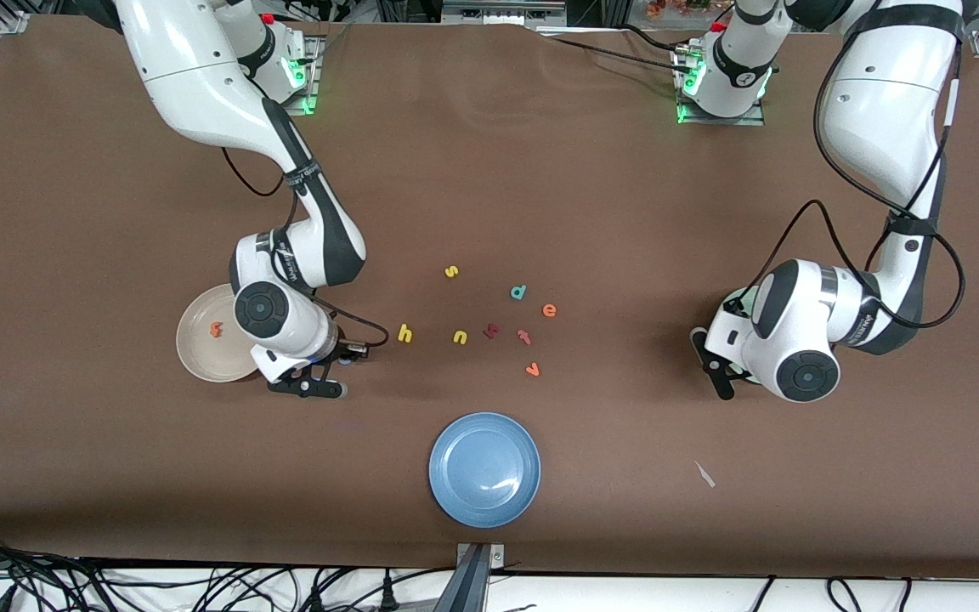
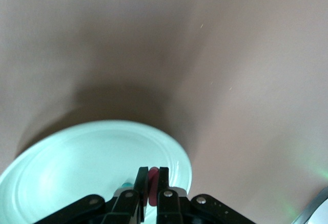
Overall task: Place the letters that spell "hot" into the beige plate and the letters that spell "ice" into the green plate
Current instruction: 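Drop the ring on the cream plate while the left gripper drops the bar on green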
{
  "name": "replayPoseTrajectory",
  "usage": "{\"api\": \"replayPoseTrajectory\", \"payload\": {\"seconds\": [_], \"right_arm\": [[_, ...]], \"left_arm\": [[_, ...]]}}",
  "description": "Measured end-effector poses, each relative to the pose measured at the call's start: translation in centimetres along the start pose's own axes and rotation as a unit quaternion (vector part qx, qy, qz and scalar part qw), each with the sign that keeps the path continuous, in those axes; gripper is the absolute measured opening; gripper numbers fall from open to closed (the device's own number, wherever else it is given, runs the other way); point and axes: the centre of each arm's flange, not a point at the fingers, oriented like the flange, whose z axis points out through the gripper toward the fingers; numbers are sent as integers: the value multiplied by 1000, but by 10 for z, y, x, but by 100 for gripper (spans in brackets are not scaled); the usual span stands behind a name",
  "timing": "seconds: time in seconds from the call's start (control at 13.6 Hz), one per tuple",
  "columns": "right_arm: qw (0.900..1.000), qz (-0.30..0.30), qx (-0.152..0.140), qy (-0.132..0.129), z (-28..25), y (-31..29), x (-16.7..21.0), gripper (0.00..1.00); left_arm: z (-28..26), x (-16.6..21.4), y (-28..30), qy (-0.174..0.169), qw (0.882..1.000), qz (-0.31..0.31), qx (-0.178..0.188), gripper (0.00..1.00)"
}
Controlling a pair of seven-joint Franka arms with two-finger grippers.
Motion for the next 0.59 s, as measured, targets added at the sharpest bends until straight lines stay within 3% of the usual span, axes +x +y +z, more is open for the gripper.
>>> {"api": "replayPoseTrajectory", "payload": {"seconds": [0.22,0.52,0.59], "right_arm": [[998,-45,-26,-22,-7,52,12,28],[995,-90,-30,-25,-47,106,4,28],[994,-98,-30,-27,-52,121,-4,28]], "left_arm": [[23,-4,-5,0,1000,0,4,7],[45,-10,-12,11,1000,-5,9,7],[46,-14,-14,13,1000,-7,8,14]]}}
